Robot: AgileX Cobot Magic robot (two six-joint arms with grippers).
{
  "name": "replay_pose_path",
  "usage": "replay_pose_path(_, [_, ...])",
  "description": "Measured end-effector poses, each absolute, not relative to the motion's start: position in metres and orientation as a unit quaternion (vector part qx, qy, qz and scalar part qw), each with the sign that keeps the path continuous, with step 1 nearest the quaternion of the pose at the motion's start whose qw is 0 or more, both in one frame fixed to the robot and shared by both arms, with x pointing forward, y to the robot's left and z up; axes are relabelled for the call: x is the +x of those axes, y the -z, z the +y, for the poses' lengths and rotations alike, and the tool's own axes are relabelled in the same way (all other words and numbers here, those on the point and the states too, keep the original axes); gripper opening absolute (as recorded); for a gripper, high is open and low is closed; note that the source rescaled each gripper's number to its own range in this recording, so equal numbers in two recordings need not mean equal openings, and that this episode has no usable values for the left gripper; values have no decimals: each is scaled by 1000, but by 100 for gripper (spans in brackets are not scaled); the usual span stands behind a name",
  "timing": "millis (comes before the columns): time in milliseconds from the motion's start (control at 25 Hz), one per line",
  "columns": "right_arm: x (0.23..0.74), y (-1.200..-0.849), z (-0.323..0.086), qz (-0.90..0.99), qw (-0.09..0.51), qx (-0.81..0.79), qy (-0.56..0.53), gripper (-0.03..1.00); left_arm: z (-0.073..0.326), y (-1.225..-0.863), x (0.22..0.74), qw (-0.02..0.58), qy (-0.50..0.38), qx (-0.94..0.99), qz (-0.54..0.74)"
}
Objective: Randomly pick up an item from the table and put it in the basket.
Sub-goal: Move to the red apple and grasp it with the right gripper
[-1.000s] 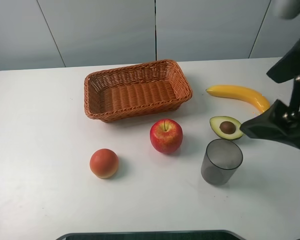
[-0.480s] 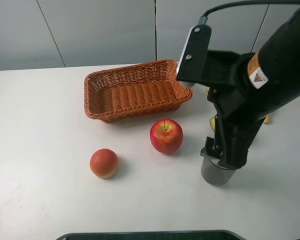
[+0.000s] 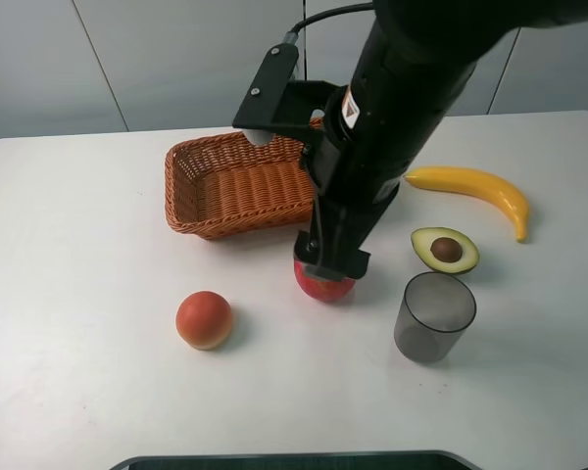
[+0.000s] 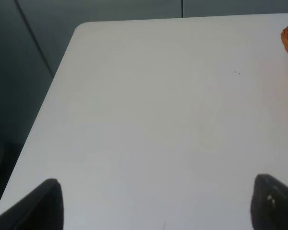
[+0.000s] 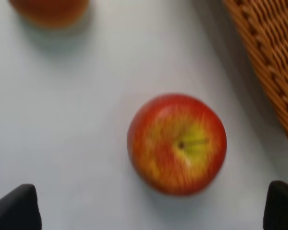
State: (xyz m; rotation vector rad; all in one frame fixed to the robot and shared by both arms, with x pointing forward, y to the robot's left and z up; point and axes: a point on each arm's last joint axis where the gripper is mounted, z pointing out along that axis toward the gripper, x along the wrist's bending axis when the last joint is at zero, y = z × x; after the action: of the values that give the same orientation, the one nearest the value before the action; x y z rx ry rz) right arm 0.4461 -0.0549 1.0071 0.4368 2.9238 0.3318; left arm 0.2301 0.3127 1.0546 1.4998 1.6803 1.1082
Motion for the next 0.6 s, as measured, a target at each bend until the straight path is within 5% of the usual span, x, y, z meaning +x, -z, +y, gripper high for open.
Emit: replay_pose_path(600, [497, -945, -51, 944, -3, 319, -87, 100, 313, -1055, 230, 311, -419, 567, 637])
